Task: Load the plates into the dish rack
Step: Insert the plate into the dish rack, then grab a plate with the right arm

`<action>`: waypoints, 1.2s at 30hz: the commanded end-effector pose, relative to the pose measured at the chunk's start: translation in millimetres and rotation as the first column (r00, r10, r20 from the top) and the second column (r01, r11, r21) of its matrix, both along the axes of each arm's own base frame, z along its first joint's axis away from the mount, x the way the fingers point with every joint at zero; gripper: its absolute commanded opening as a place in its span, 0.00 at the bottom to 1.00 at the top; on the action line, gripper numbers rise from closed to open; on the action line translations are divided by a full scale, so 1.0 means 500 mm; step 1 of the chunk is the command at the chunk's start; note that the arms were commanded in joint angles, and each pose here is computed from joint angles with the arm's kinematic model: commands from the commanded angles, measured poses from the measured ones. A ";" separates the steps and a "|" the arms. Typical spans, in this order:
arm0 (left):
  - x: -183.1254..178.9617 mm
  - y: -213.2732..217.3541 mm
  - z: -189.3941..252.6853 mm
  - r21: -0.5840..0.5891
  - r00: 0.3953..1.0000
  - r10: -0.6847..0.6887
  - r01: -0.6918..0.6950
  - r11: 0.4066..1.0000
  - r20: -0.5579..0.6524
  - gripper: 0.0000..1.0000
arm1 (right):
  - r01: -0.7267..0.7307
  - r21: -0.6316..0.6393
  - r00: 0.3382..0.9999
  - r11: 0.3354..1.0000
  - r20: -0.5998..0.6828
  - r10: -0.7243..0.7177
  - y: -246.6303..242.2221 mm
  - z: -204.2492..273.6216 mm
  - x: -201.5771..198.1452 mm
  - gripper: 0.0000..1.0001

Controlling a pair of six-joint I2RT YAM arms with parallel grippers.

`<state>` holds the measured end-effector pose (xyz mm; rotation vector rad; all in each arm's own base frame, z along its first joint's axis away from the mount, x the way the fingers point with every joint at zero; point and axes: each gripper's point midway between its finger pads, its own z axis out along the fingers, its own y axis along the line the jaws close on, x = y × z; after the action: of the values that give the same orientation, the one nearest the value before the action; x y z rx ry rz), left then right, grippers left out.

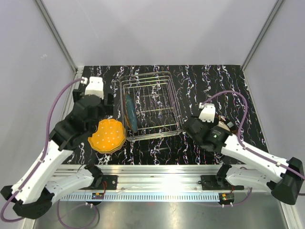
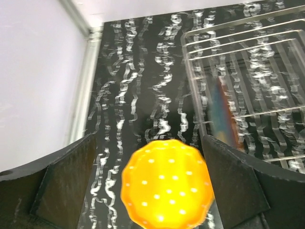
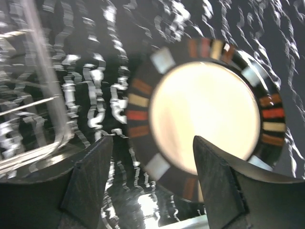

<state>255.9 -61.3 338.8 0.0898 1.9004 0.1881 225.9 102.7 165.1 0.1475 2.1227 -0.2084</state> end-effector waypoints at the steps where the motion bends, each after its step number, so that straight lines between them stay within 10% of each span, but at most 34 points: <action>1: -0.003 0.043 0.041 -0.039 0.983 0.094 -0.089 0.995 0.157 0.97 | 0.072 0.029 0.997 0.997 -0.038 -0.071 -0.007 -0.016 0.018 0.72; 26: -0.040 0.040 -0.059 -0.174 0.971 0.041 0.001 0.985 0.234 0.99 | 0.076 -0.043 0.951 0.996 -0.297 -0.085 0.010 -0.147 0.119 0.73; 36: -0.041 0.033 -0.060 -0.180 0.973 0.019 0.024 0.983 0.232 0.99 | 0.095 -0.064 0.936 0.993 -0.335 -0.111 0.004 -0.162 0.124 0.47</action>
<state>232.5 -38.9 297.4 -0.0189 1.7195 0.0844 276.9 99.9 71.6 0.1795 2.4780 -0.3894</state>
